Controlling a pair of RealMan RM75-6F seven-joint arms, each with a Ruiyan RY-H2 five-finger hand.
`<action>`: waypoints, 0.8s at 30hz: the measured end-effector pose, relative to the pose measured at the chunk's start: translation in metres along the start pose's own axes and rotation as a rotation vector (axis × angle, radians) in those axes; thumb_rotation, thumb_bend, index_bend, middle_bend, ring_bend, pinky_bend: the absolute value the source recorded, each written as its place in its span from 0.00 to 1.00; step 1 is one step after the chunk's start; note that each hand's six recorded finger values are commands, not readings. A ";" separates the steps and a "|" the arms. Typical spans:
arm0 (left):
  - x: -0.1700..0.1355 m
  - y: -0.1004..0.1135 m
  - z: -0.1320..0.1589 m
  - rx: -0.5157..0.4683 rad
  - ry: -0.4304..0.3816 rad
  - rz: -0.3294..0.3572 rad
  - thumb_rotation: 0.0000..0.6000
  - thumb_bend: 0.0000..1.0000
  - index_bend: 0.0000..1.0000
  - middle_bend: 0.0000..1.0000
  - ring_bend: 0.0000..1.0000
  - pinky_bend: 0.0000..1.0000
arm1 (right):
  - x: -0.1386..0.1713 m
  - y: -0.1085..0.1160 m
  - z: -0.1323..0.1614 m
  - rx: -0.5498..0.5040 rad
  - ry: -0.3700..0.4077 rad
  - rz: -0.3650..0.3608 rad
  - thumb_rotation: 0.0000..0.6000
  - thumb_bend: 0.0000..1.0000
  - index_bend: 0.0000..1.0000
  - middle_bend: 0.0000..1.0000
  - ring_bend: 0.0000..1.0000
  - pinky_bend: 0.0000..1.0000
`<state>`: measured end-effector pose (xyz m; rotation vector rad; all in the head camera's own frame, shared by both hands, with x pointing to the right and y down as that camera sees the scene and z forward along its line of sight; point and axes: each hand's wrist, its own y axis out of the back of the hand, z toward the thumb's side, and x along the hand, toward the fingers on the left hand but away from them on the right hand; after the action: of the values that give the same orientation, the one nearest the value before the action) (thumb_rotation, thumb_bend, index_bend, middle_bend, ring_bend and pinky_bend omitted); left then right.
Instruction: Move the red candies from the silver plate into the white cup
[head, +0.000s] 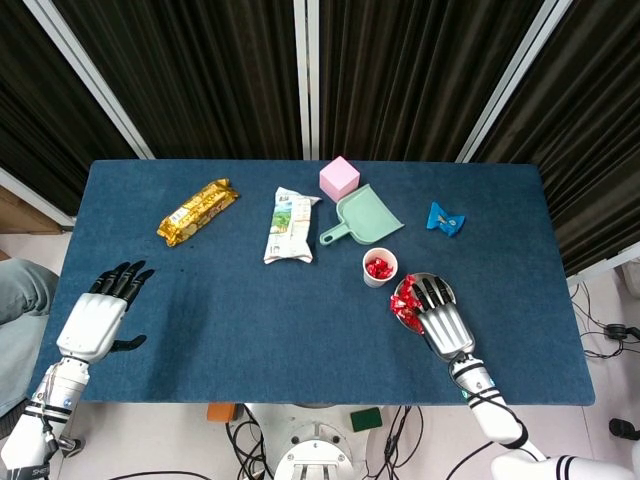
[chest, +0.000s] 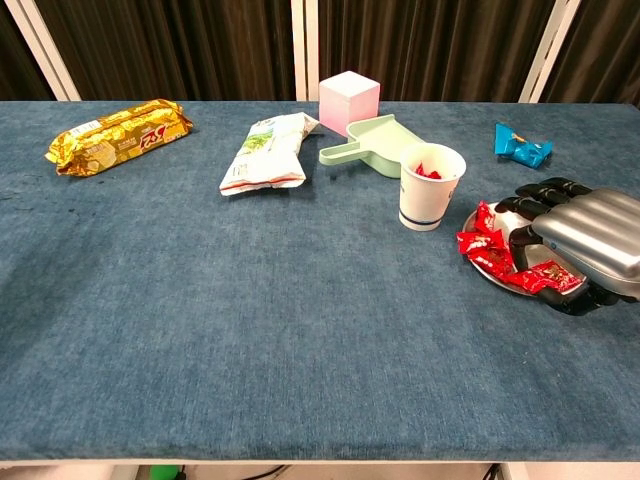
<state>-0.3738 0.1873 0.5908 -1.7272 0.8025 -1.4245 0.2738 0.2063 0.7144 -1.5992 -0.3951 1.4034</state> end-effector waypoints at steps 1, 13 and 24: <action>0.000 0.000 0.000 0.000 0.000 0.000 1.00 0.03 0.11 0.03 0.01 0.15 | 0.000 0.001 0.000 -0.002 0.000 -0.005 1.00 0.43 0.57 0.08 0.00 0.00; -0.001 0.001 0.002 0.002 -0.004 0.003 1.00 0.03 0.11 0.03 0.00 0.15 | 0.000 0.061 -0.010 -0.068 -0.021 -0.185 1.00 0.43 0.59 0.09 0.00 0.00; -0.001 0.001 0.002 0.003 -0.006 0.004 1.00 0.03 0.11 0.03 0.00 0.15 | -0.051 0.106 0.005 -0.100 -0.014 -0.274 1.00 0.43 0.59 0.09 0.00 0.00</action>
<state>-0.3719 0.1884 0.5891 -1.7259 0.7999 -1.4166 0.2199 0.1161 0.6606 -1.5488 -0.6754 1.2022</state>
